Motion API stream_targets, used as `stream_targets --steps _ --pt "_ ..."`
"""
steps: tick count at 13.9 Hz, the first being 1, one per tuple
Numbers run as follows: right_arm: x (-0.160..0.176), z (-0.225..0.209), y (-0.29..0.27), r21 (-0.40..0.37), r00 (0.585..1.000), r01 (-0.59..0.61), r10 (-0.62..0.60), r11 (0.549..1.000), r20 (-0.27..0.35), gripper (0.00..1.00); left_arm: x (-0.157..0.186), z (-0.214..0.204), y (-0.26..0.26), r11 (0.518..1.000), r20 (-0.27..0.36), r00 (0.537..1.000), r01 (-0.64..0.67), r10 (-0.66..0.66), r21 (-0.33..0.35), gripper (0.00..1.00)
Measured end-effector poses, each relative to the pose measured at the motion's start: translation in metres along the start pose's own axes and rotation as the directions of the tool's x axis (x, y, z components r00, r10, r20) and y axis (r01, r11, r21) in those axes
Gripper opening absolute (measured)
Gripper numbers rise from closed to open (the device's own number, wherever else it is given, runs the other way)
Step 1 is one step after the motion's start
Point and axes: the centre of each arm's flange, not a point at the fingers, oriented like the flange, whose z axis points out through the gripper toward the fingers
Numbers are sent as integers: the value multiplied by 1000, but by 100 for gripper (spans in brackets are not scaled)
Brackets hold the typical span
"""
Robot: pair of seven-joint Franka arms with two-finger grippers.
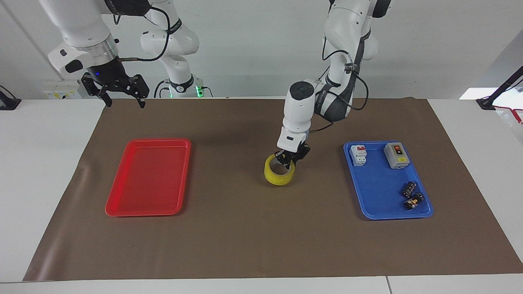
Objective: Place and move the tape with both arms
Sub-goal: 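Lift the yellow tape and set it on the table center, then withdraw the left gripper while the right gripper reaches the tape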
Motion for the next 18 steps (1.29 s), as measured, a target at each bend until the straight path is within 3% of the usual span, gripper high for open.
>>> stream_targets --steps 4,7,11,15,18 --pt "0 0 1 0 1000 -2 2 1000 0 100 0 13 1 1000 -4 1000 8 -8 9 21" --pt "0 0 1 0 1000 -2 2 1000 1 100 7 4 2 1000 -20 1000 19 -19 -8 49" --pt "0 0 0 2 1000 1 -1 1000 1 100 32 -54 -20 998 -67 996 53 -55 -33 96" --pt "-4 3 -50 5 996 94 -94 996 3 100 70 -108 -87 998 -57 997 -55 57 41 100" --pt "-5 21 -113 22 979 201 -201 979 -19 100 95 -135 -147 993 24 994 -106 105 43 100"
